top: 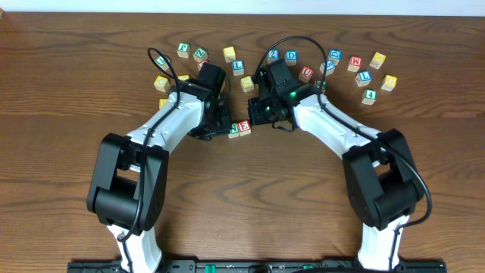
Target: Spell out NEURIPS
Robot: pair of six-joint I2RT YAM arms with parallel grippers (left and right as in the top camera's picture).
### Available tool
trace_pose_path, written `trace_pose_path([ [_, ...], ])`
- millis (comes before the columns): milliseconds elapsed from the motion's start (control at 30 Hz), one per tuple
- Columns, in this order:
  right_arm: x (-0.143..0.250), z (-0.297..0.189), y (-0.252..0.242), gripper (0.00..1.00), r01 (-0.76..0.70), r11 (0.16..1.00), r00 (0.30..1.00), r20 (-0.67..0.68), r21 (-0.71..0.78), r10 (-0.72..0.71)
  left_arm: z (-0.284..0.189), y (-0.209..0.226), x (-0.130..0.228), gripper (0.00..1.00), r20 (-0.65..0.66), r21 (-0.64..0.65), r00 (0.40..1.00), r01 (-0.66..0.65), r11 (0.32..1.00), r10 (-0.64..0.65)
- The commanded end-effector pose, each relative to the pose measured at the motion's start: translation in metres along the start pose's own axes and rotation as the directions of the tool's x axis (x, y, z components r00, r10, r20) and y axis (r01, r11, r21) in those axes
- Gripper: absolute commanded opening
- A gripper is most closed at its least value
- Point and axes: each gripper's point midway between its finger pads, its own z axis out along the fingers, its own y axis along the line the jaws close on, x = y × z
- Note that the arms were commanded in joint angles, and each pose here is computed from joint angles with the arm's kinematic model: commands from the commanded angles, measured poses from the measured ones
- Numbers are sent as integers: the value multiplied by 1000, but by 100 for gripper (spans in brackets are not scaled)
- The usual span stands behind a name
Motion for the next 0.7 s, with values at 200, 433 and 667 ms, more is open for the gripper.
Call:
trace_pose_path([
  [200,4,10,0,1,-30,999,999,-18,10,30,6,3,-2,36,4,-5,999,46,999,-46],
  [433,15,13,-4,1,-95,995,994,-56,35,97,6,3,-1,36,2,-6,999,45,999,-45],
  [667,27,16,9,1,-77,996,993,-89,34,79,6,2,-2,36,5,-4,999,36,999,-36],
])
